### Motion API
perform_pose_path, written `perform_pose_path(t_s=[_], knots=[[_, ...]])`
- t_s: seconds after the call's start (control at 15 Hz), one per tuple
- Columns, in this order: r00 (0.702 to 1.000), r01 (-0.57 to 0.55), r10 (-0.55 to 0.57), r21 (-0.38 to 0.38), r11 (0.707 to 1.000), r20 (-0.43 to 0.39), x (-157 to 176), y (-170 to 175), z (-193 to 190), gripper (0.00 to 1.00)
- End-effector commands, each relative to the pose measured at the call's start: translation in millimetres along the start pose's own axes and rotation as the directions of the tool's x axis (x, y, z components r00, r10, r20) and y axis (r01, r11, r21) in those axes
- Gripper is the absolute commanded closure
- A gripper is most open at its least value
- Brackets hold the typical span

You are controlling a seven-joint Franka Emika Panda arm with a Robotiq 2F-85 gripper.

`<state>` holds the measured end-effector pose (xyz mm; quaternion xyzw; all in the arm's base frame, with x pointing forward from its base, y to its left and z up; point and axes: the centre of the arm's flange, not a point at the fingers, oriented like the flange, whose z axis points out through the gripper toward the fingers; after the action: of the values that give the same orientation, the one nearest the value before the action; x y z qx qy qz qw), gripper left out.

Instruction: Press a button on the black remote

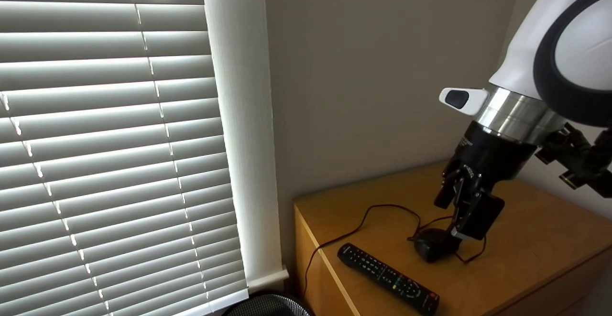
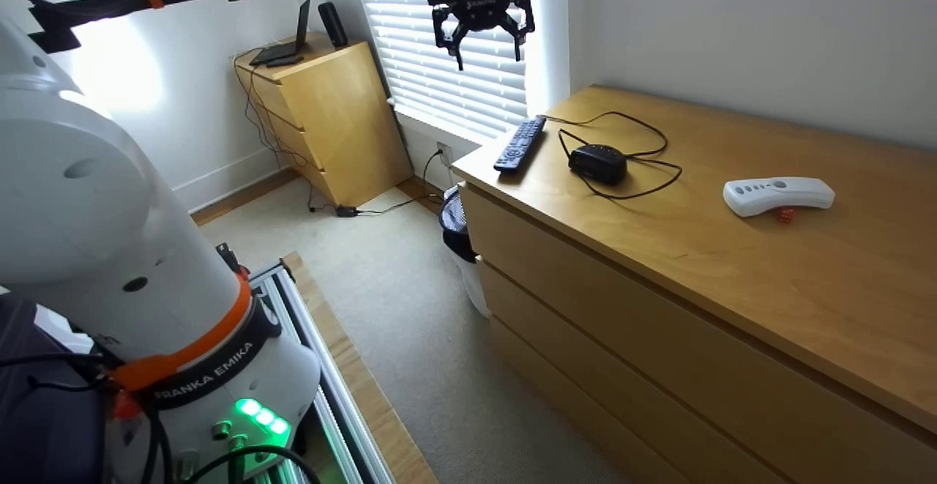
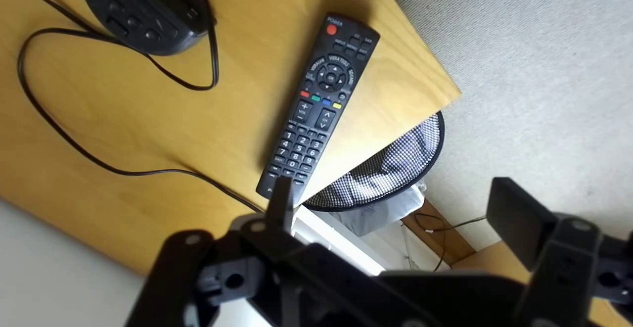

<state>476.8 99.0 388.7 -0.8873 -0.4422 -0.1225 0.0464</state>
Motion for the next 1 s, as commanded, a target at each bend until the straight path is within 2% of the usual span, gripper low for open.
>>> perform_pose_path(t_s=[0.0, 0.13, 0.33, 0.4, 0.47, 0.6, 0.8, 0.93], knots=[[1.0, 0.001, -0.001, 0.0, 1.0, 0.0, 0, 0, 0, 0.0], [0.999, 0.041, -0.04, 0.037, 0.998, -0.031, 10, -5, 4, 0.0], [0.991, 0.112, -0.109, 0.037, 0.993, -0.077, 26, -9, 19, 0.0], [0.989, 0.128, -0.124, 0.04, 0.991, -0.085, 30, -7, 26, 0.04], [0.986, 0.142, -0.138, 0.035, 0.989, -0.095, 32, -4, 31, 0.28], [0.981, 0.161, -0.156, 0.037, 0.986, -0.118, 35, 4, 41, 0.29], [0.974, 0.179, -0.169, 0.051, 0.983, -0.153, 36, 16, 57, 0.55], [0.972, 0.179, -0.166, 0.067, 0.982, -0.169, 35, 23, 65, 0.68]])
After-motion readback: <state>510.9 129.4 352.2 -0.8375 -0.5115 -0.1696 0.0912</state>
